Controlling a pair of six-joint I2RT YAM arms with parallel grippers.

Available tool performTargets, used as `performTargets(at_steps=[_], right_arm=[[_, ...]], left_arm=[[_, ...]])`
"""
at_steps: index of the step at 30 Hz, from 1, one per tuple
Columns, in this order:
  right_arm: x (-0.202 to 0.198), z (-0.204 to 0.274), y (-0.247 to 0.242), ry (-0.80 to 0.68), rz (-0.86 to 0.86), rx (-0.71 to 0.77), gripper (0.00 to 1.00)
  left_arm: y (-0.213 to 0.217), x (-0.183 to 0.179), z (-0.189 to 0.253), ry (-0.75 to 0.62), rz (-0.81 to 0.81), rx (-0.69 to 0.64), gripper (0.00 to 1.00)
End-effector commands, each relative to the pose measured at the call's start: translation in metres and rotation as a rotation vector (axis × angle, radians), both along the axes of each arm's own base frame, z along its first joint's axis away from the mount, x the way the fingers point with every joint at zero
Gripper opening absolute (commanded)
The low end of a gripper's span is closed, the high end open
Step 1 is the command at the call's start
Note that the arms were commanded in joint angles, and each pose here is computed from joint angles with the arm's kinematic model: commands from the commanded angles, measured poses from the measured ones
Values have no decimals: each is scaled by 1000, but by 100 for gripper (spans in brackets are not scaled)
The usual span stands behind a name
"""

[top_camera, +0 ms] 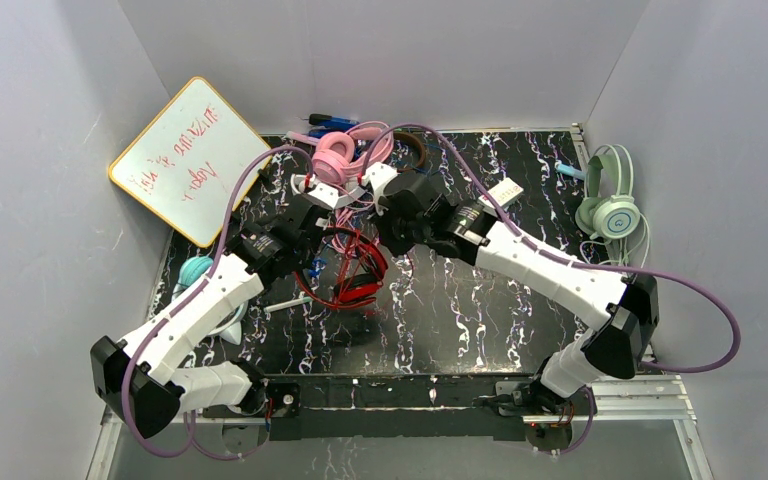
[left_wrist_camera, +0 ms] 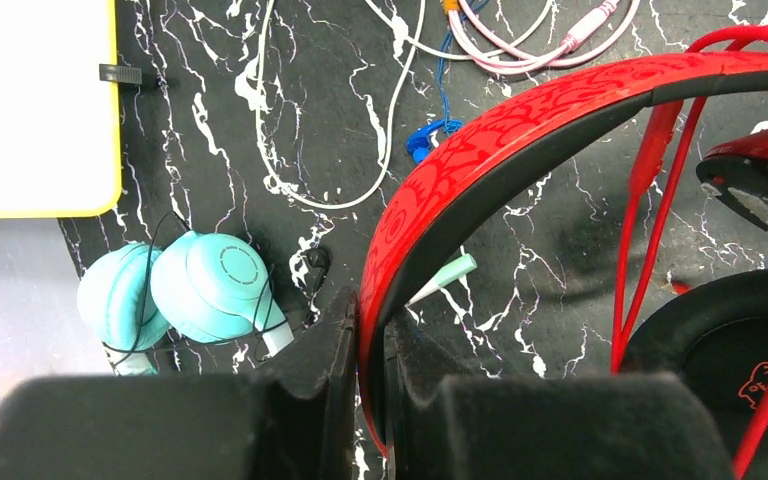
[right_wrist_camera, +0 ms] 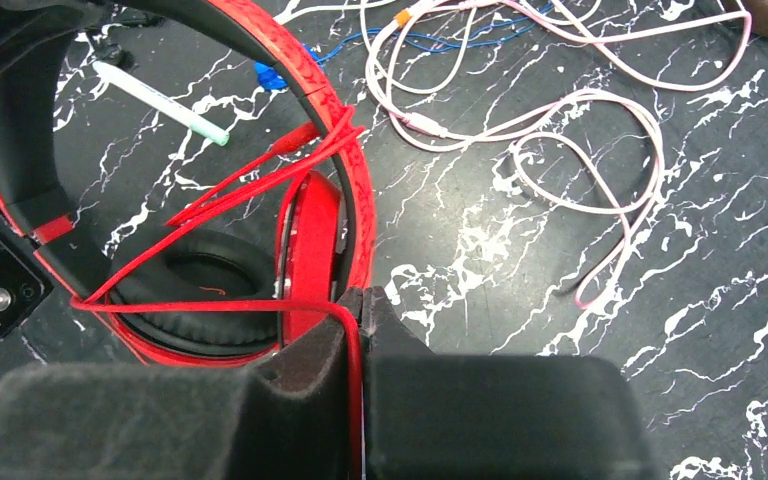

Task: Wrap the headphones
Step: Wrap the headphones cable around the headphones.

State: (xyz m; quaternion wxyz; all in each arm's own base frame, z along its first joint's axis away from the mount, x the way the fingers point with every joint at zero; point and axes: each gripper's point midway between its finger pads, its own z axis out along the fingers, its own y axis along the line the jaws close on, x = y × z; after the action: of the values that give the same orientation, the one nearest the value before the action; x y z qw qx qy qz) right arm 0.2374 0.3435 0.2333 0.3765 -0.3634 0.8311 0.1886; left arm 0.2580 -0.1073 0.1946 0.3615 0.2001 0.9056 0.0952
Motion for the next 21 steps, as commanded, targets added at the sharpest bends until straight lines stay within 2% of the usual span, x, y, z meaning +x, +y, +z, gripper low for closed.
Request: performTargets(at_steps=[1,12,21], right_arm=[[17,26,-7,-71,-34,66,9],[47,21,-25,-50,-74,93,10],[47,10,-30,72,-29,219,9]], left_arm=[[-3,-4,8,6,-30,-13,0],[-39,-32,12,128,-176,-180,0],[-63,-40,41,122,-216,-340,0]])
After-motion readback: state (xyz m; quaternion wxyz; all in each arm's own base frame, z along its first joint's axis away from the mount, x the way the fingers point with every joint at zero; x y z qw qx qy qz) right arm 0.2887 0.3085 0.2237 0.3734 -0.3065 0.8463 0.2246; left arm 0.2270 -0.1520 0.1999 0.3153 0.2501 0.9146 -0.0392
